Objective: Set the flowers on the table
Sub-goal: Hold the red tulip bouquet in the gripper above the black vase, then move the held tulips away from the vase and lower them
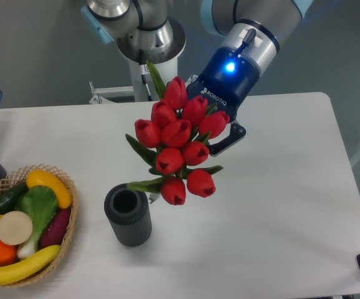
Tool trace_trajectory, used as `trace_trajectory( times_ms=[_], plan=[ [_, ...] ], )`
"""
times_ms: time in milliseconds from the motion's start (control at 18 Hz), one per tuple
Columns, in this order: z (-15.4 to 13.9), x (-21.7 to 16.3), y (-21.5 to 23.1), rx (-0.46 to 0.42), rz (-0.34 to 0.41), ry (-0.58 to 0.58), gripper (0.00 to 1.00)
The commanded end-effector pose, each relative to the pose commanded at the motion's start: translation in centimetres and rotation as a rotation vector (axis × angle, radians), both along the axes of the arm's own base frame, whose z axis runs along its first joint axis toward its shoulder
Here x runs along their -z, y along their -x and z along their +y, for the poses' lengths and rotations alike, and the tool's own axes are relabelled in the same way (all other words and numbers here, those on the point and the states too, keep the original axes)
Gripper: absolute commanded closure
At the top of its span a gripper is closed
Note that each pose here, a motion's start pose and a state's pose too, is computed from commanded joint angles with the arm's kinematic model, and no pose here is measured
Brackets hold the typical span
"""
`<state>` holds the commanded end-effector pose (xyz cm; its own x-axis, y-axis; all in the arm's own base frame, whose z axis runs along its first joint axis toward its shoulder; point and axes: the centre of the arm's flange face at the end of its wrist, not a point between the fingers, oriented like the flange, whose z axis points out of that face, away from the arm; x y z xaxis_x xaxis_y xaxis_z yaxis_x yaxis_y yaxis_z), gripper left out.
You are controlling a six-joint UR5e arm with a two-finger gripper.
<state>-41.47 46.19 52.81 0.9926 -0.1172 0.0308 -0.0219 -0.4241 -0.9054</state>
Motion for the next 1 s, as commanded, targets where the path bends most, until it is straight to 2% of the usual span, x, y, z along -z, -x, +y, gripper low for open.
trace_trajectory(
  times_ms=[333, 611, 833, 1000],
  plan=[
    [-0.8, 2.3, 1.6, -0.149, 0.134, 0.219, 0.59],
    [-1.3, 4.3, 1.7, -0.142, 0.166, 0.271, 0.59],
    [-3.0, 9.4, 1.7, -0.136, 0.263, 0.455, 0.59],
    [-3.9, 11.8, 1.5, -0.136, 0.296, 0.560, 0.59]
  ],
)
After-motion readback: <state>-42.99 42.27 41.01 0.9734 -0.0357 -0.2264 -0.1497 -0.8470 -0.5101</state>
